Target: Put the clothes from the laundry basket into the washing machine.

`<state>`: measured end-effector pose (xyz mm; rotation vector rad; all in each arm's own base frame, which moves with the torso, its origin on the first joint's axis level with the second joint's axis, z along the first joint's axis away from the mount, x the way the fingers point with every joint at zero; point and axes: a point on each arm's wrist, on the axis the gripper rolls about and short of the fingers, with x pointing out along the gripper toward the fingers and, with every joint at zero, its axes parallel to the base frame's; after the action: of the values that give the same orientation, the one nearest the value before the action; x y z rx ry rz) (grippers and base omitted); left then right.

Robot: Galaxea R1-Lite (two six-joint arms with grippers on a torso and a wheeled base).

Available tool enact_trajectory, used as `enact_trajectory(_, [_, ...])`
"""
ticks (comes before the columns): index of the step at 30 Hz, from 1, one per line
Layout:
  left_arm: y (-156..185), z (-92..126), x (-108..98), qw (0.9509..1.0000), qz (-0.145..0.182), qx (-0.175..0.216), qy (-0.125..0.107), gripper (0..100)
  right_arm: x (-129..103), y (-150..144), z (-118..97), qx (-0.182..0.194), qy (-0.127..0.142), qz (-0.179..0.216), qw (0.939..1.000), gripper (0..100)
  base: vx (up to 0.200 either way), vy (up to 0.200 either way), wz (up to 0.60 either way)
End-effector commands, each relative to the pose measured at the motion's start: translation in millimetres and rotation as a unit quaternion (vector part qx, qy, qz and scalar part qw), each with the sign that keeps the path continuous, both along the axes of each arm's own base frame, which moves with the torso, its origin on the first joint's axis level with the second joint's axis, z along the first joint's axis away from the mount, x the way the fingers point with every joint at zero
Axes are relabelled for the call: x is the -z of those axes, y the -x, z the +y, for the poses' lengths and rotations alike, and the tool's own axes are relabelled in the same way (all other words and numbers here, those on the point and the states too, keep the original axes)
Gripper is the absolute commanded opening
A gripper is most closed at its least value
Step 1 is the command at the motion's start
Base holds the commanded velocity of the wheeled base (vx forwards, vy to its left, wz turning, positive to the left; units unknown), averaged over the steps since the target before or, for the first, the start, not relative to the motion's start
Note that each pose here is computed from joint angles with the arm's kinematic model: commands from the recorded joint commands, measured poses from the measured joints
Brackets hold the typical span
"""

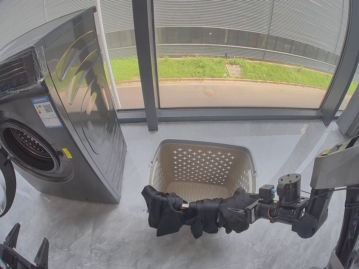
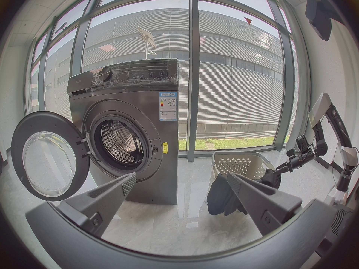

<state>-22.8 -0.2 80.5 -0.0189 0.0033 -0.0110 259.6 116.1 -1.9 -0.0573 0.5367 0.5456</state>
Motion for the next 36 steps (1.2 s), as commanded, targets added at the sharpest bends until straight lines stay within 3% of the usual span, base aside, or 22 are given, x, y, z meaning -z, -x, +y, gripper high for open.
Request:
enact_trajectory(1, [0,0,5,1.0,-0.001,0.0,0.0,100,12,-7,1,0.005,0.006,0.01,0.9999,100,0.0,0.0,0.0])
enact_trajectory(9, [0,0,5,1.0,-0.001,-0.001,0.0,100,27,-16,4,0.014,0.016,0.016,0.9996,100,0.0,0.0,0.0])
enact_trajectory(22, [0,0,5,1.0,-0.001,-0.002,0.0,100,26,-20,2,0.019,0.016,0.008,0.9997,100,0.0,0.0,0.0])
enact_trajectory(23, [0,0,5,1.0,-0.001,-0.001,0.0,100,26,-20,2,0.018,0.017,0.007,0.9997,0,0.0,0.0,0.0])
enact_trajectory(36, [0,0,5,1.0,-0.001,-0.002,0.001,100,22,-18,4,0.012,0.017,0.002,0.9998,0,0.0,0.0,0.0])
